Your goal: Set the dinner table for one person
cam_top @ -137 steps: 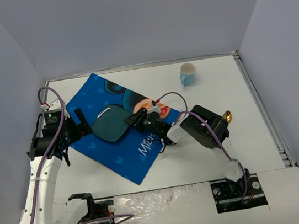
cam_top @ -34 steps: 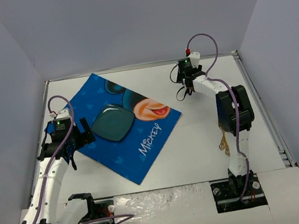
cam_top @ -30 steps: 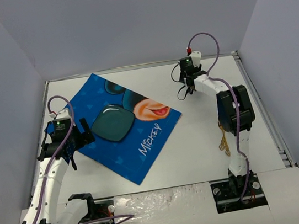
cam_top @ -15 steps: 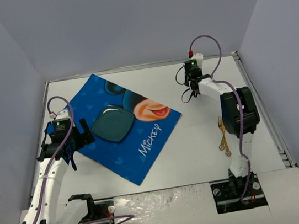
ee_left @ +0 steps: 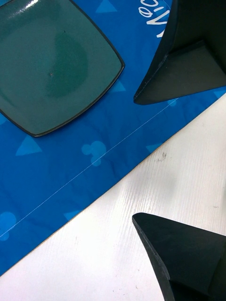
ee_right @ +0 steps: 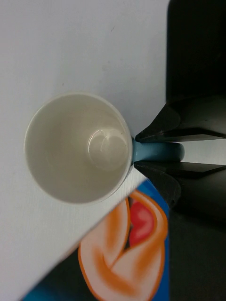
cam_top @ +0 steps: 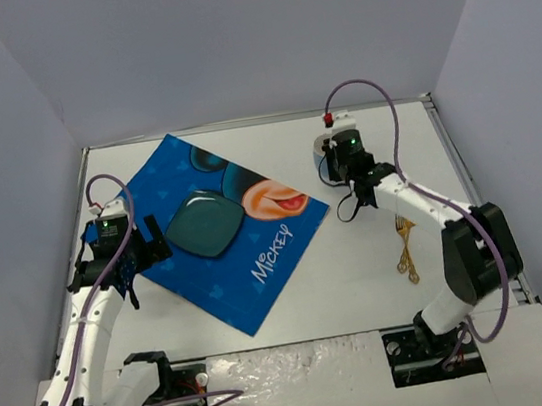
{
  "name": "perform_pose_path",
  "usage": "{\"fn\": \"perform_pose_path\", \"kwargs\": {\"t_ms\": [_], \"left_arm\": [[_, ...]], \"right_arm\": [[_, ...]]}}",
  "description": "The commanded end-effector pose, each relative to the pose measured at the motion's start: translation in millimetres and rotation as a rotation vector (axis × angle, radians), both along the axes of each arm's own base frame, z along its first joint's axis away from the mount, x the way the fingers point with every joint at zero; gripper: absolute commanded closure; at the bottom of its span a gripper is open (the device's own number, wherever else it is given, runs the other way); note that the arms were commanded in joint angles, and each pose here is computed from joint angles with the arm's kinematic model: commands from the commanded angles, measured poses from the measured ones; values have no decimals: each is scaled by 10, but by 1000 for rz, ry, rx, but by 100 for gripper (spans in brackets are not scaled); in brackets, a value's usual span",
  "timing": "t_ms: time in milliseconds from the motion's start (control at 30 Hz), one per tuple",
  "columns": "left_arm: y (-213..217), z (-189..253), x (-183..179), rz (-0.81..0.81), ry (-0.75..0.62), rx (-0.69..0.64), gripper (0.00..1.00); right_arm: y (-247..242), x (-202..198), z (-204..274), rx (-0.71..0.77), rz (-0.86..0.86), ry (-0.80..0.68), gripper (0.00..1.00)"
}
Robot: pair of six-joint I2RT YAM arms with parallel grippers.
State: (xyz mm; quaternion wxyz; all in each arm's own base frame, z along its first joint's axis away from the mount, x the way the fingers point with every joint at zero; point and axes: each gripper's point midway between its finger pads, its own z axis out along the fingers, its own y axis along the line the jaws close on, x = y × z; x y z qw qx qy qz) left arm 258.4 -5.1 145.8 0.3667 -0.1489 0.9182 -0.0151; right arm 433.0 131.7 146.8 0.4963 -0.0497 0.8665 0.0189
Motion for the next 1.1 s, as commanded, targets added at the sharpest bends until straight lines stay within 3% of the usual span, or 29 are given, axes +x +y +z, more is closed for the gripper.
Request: {"fn": "perform_pose_path", "kwargs": {"t_ms": [0, 367, 1067], "left_arm": [[22, 133, 126, 3, -58, 9, 3], [5, 146, 114, 0, -61, 3, 3], [-18, 151, 119, -8, -67, 0, 3]], "right_arm": [[475, -91, 833, 114, 119, -236, 100], [1133, -428, 579, 200, 178, -211, 100], [1110, -530, -103, 135, 159, -169, 100]]}}
